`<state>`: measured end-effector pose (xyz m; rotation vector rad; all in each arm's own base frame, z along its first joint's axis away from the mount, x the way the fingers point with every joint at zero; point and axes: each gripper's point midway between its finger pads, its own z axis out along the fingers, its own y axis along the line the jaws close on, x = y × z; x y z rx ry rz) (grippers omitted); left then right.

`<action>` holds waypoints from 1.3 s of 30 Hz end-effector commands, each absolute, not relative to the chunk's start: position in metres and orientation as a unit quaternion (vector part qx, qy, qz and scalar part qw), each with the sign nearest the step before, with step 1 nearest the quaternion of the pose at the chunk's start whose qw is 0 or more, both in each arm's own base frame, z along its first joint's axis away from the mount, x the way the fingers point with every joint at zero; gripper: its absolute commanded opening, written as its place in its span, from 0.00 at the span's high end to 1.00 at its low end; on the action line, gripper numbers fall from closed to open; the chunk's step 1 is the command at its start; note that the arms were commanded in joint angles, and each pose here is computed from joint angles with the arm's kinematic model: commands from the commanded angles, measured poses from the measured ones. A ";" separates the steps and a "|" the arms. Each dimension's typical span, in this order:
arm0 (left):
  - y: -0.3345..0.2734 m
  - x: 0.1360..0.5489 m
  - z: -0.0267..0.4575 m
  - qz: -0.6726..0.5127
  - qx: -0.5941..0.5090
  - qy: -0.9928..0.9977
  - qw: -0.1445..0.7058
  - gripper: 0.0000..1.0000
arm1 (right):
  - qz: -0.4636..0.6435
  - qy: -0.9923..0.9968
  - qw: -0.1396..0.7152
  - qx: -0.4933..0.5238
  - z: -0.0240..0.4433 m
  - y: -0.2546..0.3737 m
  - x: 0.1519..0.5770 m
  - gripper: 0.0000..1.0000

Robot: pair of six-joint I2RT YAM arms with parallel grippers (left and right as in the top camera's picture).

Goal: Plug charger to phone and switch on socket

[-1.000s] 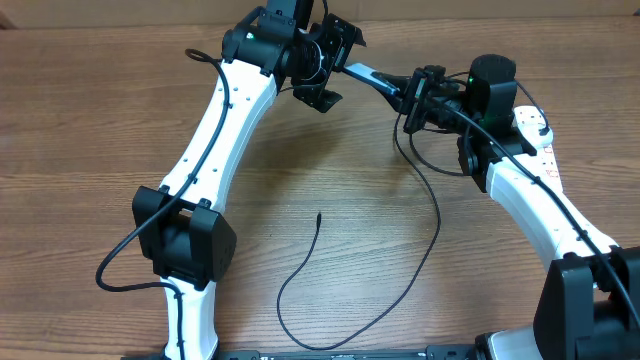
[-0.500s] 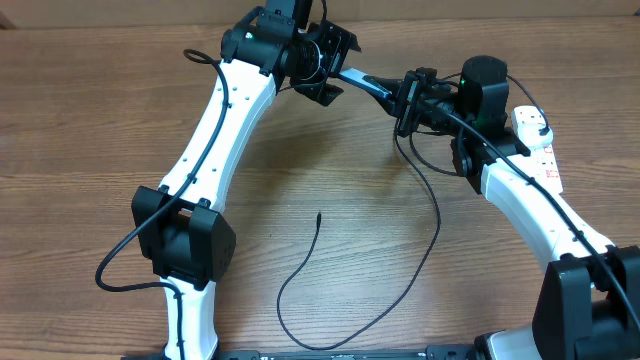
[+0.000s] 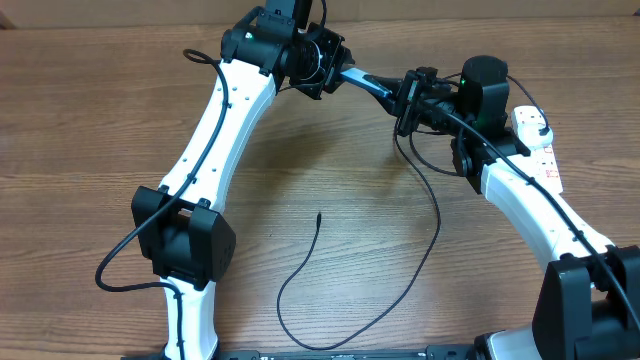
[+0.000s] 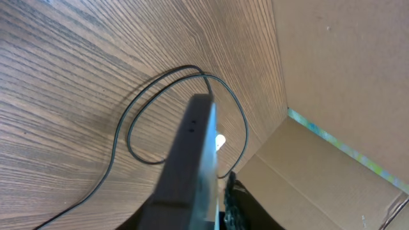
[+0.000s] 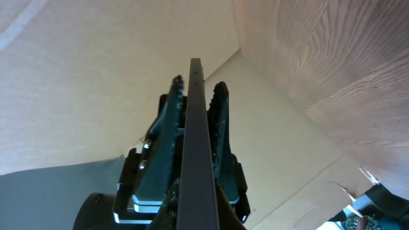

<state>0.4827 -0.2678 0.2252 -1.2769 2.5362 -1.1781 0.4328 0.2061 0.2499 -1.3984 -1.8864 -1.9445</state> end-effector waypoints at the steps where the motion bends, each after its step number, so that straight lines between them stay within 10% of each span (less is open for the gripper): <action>1: -0.270 0.482 0.230 -0.385 -0.410 0.826 0.039 0.77 | -0.658 -0.622 0.043 -0.423 0.270 0.213 0.430 0.96; 6: -0.271 0.482 0.230 -0.385 -0.406 0.828 0.040 0.95 | -0.661 -0.622 0.038 -0.418 0.272 0.213 0.430 0.96; 18: -0.271 0.481 0.230 -0.385 -0.387 0.837 0.047 0.96 | -0.661 -0.623 0.037 -0.417 0.272 0.213 0.430 0.79; 22: -0.271 0.481 0.230 -0.384 -0.377 0.841 0.052 0.96 | -0.661 -0.623 0.036 -0.416 0.272 0.213 0.430 0.63; 28: -0.258 0.488 0.230 -0.382 -0.363 0.847 0.068 0.96 | -0.673 -0.659 -0.043 -0.332 0.282 0.212 0.431 0.12; 39: -0.195 0.503 0.244 -0.434 -0.232 0.866 0.092 0.96 | -0.651 -0.724 -0.114 -0.199 0.269 0.204 0.419 0.00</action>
